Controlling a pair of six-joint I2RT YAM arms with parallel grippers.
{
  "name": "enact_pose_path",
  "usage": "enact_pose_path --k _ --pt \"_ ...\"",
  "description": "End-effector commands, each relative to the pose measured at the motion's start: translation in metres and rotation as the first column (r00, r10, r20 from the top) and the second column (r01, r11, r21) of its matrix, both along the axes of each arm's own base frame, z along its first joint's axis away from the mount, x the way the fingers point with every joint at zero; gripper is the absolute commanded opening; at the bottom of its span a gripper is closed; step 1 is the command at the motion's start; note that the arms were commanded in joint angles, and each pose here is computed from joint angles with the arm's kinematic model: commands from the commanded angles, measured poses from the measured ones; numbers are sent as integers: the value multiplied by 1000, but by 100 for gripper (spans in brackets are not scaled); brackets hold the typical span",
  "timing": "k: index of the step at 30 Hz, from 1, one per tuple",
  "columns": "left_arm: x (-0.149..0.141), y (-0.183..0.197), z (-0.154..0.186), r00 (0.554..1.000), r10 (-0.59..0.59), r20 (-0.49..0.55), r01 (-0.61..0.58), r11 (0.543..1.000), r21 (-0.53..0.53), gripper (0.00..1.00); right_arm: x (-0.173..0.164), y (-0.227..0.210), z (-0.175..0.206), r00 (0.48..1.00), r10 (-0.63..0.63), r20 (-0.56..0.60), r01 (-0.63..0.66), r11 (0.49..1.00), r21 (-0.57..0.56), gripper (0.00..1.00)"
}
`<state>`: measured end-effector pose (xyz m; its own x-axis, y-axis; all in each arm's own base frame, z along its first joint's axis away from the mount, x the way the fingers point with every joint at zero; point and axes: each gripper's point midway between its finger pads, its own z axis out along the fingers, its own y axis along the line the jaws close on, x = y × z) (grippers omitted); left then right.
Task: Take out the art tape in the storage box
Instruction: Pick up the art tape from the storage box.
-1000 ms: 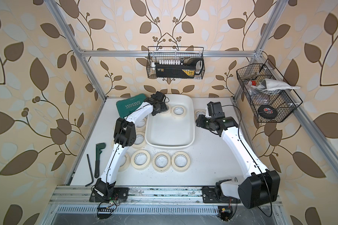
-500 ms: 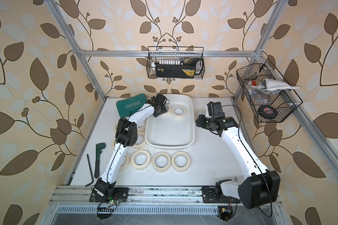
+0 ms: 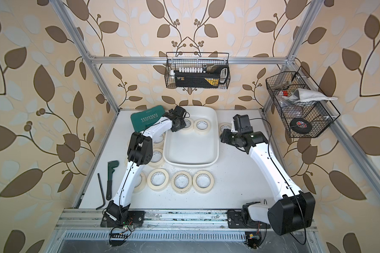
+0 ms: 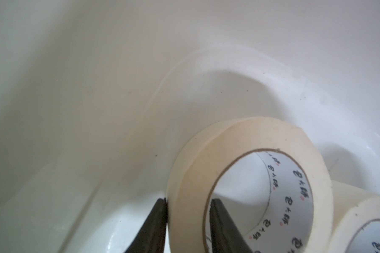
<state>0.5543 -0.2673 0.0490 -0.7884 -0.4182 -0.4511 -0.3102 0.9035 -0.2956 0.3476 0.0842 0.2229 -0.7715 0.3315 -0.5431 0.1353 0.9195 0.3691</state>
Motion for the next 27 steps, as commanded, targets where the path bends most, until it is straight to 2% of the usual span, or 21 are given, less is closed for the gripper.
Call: enact_pose_path --k 1,7,15,18,27 --pt "-8 -5 50 998 -51 48 52 999 -15 31 -8 -2 1 1000 -6 -4 6 1000 -8 53" --pt "-14 -2 81 994 -79 77 80 997 -8 24 -9 -3 7 1000 -6 4 6 1000 -10 53" --pt "-39 1 127 980 -161 121 161 987 9 18 -12 -4 17 1000 -10 22 10 1000 -8 53" --pt "-55 -8 145 956 -262 132 262 965 16 15 -14 -5 22 1000 -13 28 13 1000 -9 53" --pt "-115 -19 184 871 -482 94 460 868 184 12 -19 -4 42 999 -5 52 5 1000 5 54"
